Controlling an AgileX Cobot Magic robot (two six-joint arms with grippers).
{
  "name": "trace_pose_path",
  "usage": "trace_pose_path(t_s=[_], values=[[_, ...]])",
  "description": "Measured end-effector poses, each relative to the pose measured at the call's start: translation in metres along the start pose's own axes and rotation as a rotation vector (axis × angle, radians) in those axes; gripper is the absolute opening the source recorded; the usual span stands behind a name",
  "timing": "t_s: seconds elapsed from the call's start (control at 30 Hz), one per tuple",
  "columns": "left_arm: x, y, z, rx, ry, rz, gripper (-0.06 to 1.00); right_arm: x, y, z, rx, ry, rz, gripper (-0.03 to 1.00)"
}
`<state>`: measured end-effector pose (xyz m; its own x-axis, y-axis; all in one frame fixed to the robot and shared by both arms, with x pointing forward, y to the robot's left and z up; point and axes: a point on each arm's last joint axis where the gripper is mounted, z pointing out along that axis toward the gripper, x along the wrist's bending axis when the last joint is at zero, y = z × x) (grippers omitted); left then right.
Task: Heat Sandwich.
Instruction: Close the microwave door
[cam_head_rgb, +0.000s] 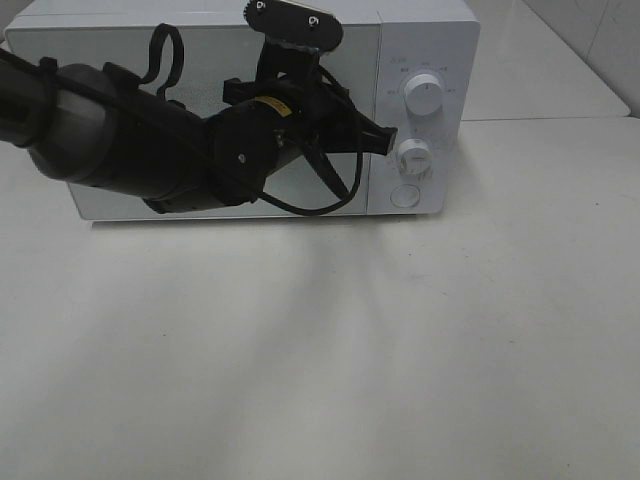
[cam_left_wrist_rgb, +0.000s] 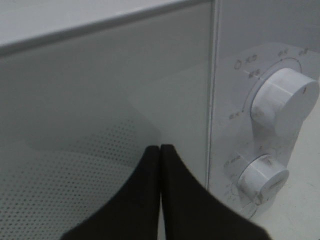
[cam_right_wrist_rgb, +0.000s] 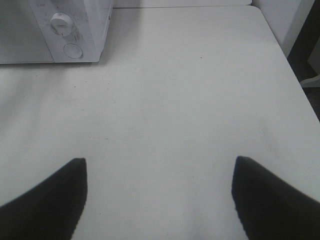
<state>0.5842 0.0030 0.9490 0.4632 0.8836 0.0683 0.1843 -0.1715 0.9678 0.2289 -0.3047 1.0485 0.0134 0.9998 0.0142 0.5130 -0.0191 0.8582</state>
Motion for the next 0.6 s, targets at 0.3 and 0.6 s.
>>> trace_pose_path(t_s=[0.3, 0.6], values=[[-0.006, 0.001, -0.003, 0.003, -0.002, -0.023, 0.01, 0.000, 0.000, 0.000, 0.000, 0.000, 0.000, 0.77], [-0.013, 0.004, -0.033, 0.025, -0.012, -0.054, 0.00, 0.000, 0.000, 0.000, 0.000, 0.000, 0.000, 0.77]])
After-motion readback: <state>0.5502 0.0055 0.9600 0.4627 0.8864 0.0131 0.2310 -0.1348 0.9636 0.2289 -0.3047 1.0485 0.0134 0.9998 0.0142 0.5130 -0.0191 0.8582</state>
